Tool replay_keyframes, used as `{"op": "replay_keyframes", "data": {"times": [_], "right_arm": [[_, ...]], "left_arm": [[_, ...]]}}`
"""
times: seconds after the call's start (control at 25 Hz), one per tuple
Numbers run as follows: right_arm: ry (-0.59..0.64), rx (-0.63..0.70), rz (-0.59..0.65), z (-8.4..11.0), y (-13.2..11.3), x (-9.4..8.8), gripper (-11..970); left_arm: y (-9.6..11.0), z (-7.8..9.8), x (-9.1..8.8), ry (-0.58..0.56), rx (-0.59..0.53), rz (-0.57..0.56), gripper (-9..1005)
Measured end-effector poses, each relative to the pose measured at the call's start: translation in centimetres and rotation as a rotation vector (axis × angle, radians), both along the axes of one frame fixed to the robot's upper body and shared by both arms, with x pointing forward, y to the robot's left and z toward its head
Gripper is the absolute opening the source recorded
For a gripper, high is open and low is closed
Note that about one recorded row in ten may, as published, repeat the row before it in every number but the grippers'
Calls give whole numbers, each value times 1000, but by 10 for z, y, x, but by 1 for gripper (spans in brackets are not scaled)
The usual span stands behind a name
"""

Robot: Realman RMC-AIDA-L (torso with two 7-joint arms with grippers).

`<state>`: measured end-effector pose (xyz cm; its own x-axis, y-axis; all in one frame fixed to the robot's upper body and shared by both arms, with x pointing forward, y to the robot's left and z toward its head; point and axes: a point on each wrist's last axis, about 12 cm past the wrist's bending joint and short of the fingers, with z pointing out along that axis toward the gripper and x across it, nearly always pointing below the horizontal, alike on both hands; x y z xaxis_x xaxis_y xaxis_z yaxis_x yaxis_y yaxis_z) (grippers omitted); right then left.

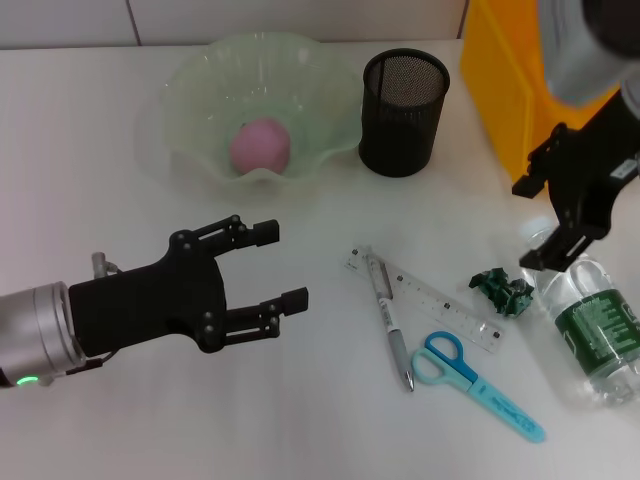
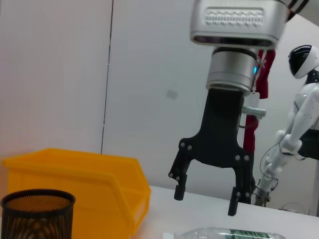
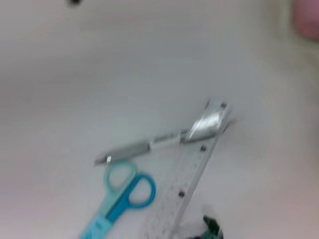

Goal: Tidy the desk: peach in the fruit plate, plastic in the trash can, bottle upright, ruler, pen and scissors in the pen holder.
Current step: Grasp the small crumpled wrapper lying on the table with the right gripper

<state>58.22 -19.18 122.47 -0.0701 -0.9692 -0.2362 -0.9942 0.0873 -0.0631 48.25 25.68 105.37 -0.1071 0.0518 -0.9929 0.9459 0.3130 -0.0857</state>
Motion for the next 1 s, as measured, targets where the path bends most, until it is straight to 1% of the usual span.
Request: {"op": "replay_keyframes", "data": {"times": [0.08,0.12,0.16,0.2,0.28,0.4,0.48,0.52,0.56,0.6,0.68,0.8,0.88,0.92,1.0], "right_arm": [[-10,-18,86,-4,0,-2,839],[-10,-18,86,-4,0,-2,839],[-7,-19,131,-6,0,-2,839],[-7,-19,131,-6,0,-2,839],[14,-20,173,-13,-2,-2,838],[29,-20,183,-19,-2,-1,838],[53,-19,194,-29,-2,1,838],[53,-19,194,-29,-2,1,838],[61,-20,200,-37,-2,2,838],[61,-20,200,-37,-2,2,838],[65,-29,204,-47,0,5,839],[66,-36,205,-53,2,7,839],[69,-51,210,-62,6,9,839],[69,-51,210,-62,6,9,839],[62,-59,205,-69,7,11,838]], "left_arm": [[0,-1,0,4,0,1,800],[0,-4,-1,20,2,13,800],[0,-5,-2,26,2,18,800],[0,-5,-2,26,2,18,800],[0,-7,-3,39,-3,27,800],[1,-8,-4,55,-11,35,800],[0,-9,-4,69,-17,38,800],[0,-9,-4,69,-17,38,800],[0,-9,-4,71,-17,38,799],[0,-9,-4,72,-18,38,799],[-1,-9,-4,72,-18,37,799],[-1,-9,-5,72,-19,30,799],[-2,-8,-5,71,-19,24,799],[-2,-8,-5,71,-19,24,799],[-2,-8,-5,72,-18,21,798]]}}
